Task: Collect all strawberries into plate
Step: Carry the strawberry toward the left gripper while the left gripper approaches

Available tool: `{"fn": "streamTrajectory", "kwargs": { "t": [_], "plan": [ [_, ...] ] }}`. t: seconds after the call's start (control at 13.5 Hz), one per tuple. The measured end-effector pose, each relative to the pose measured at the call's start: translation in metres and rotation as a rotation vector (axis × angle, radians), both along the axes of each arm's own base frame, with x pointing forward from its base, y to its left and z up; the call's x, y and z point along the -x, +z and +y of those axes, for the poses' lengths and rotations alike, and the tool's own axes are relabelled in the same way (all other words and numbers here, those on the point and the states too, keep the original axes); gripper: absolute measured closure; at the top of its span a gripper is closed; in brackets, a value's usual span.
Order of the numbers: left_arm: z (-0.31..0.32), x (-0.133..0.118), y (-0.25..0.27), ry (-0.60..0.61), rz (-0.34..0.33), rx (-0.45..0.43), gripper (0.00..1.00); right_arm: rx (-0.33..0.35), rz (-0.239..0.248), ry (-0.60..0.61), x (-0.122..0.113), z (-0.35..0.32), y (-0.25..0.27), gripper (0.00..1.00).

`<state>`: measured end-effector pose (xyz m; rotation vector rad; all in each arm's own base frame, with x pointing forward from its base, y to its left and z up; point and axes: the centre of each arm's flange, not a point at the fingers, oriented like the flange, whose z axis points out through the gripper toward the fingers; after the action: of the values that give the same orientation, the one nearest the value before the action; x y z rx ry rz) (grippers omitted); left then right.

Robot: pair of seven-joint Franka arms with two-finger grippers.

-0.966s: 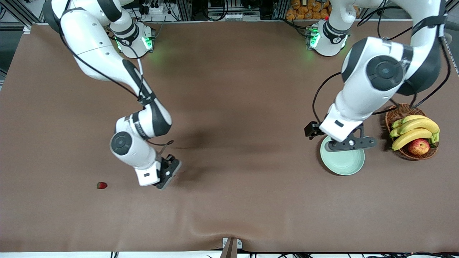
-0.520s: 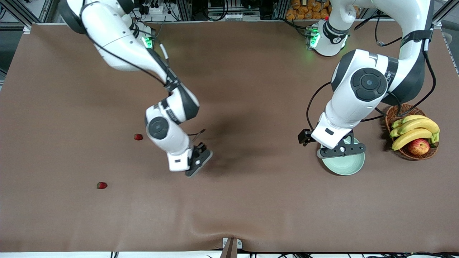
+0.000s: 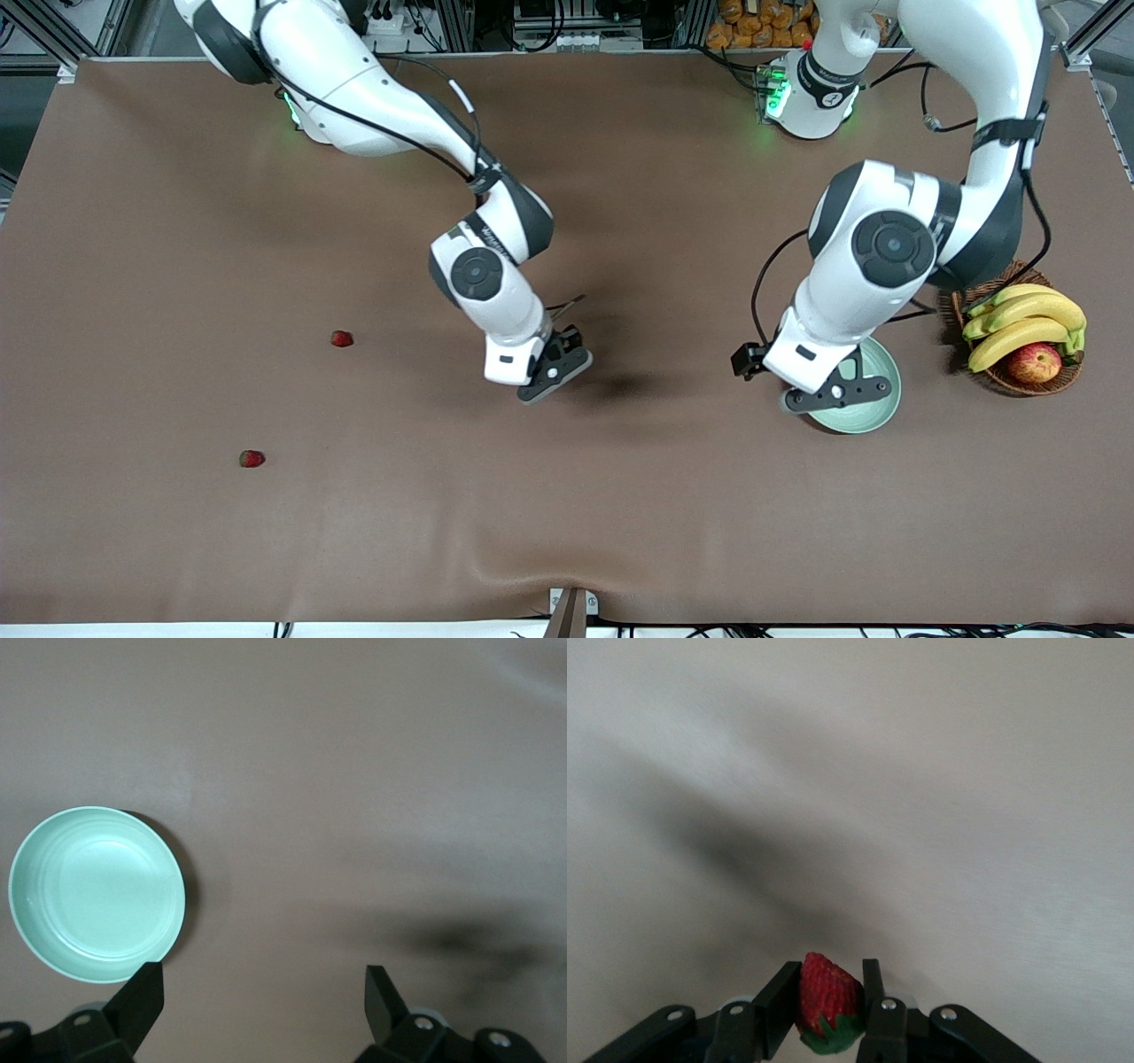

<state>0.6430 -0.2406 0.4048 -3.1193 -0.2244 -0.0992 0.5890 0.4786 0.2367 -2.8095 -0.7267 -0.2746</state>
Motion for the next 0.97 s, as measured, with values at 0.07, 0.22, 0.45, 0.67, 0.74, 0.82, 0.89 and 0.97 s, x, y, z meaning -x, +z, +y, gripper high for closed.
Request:
{"fn": "streamTrajectory", "kwargs": {
  "t": [0.07, 0.22, 0.45, 0.67, 0.74, 0.82, 0.89, 0.97],
  "plan": [
    [0.003, -0.004, -0.010, 0.008, -0.002, 0.002, 0.00, -0.018, 0.007, -0.041, 0.006, 0.017, -0.003, 0.66],
    [0.006, -0.015, -0.031, 0.018, -0.028, 0.016, 0.00, -0.057, 0.014, -0.104, 0.020, 0.053, -0.011, 0.66],
    [0.003, -0.024, -0.065, 0.043, -0.045, 0.033, 0.00, -0.113, -0.001, -0.158, 0.031, 0.083, -0.032, 0.66],
    [0.002, -0.021, -0.087, 0.098, -0.016, 0.028, 0.00, -0.133, -0.019, -0.170, 0.037, 0.096, -0.058, 0.66],
    [0.003, -0.018, -0.093, 0.117, -0.005, 0.025, 0.00, -0.135, -0.038, -0.168, 0.037, 0.097, -0.064, 0.66],
    [0.002, -0.015, -0.098, 0.126, 0.005, 0.022, 0.00, -0.127, -0.054, -0.161, 0.038, 0.099, -0.063, 0.66],
    [-0.002, -0.012, -0.100, 0.128, 0.012, 0.021, 0.00, -0.115, -0.075, -0.152, 0.038, 0.100, -0.062, 0.59],
    [-0.009, -0.009, -0.101, 0.144, 0.015, 0.022, 0.00, -0.103, -0.098, -0.145, 0.036, 0.100, -0.060, 0.48]
  ]
}}
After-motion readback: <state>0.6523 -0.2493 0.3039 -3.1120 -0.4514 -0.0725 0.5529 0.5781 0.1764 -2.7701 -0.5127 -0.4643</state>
